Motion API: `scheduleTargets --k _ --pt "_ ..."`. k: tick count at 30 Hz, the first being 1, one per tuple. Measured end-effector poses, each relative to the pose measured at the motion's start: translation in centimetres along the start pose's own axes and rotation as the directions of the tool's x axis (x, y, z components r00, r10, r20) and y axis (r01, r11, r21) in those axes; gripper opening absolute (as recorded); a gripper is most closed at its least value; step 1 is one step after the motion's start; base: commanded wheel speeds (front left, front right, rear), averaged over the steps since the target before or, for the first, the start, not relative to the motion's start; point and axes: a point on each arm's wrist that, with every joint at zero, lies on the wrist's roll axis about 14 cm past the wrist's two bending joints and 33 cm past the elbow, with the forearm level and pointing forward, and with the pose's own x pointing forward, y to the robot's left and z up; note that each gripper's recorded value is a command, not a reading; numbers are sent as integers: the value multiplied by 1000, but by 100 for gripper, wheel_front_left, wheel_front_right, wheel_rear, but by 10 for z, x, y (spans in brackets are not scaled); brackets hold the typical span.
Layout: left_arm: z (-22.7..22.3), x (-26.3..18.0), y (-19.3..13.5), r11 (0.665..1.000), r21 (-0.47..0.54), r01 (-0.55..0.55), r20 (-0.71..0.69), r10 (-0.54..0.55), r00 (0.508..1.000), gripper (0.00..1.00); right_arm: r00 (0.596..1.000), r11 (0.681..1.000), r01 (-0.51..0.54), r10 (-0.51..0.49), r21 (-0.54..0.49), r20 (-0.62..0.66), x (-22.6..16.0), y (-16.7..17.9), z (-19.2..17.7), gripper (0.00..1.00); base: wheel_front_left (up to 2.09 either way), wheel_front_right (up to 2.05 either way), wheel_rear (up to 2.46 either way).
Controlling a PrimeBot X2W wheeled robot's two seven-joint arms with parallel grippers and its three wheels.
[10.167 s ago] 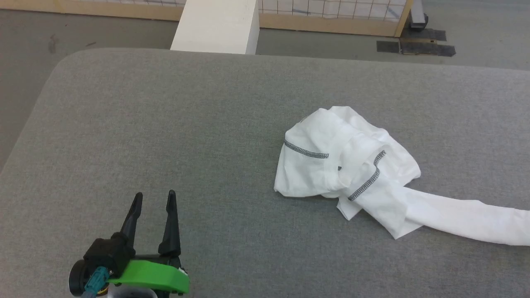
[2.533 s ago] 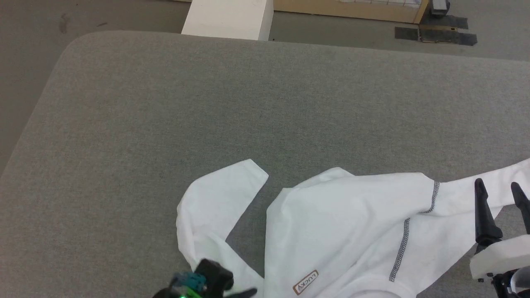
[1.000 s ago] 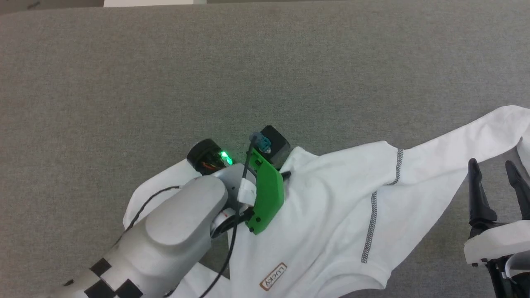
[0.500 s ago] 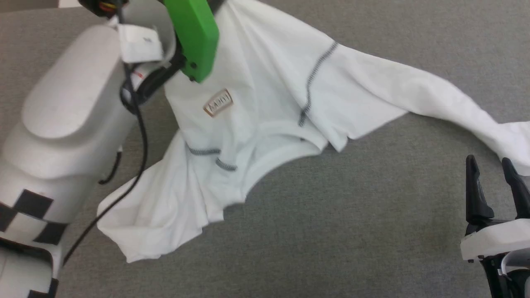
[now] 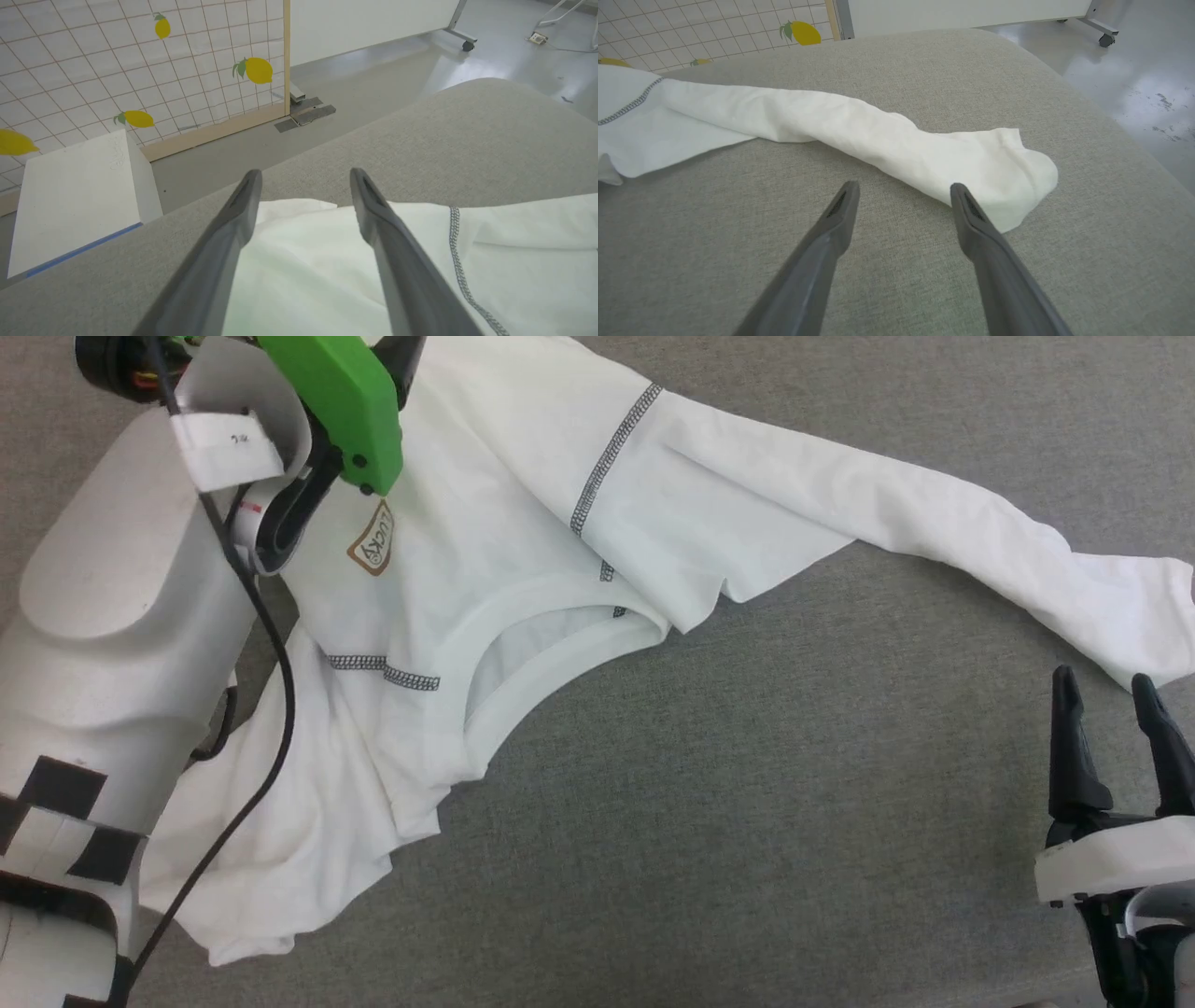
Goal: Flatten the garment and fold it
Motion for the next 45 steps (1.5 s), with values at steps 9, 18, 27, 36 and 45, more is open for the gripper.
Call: scheduleTargets --k 9,18,27,36,45 --pt "81 -45 -21 999 -13 31 355 -24 935 100 999 1000 -26 26 -10 34 -2 7 16 100 0 0 0" --pt "49 -169 -8 965 -145 -218 423 259 868 100 993 994 -111 110 4 49 -20 31 27 100 0 0 0" --pt "-50 -273 -23 859 -259 -441 200 494 846 100 972 974 -227 226 10 68 -35 66 35 100 0 0 0" --pt "-60 -305 -36 804 -332 -493 203 571 795 100 946 948 -310 315 -75 72 -37 99 51 100 0 0 0" --pt "-68 -299 -33 820 -302 -486 199 552 810 100 926 914 -361 375 -187 42 16 134 105 100 0 0 0"
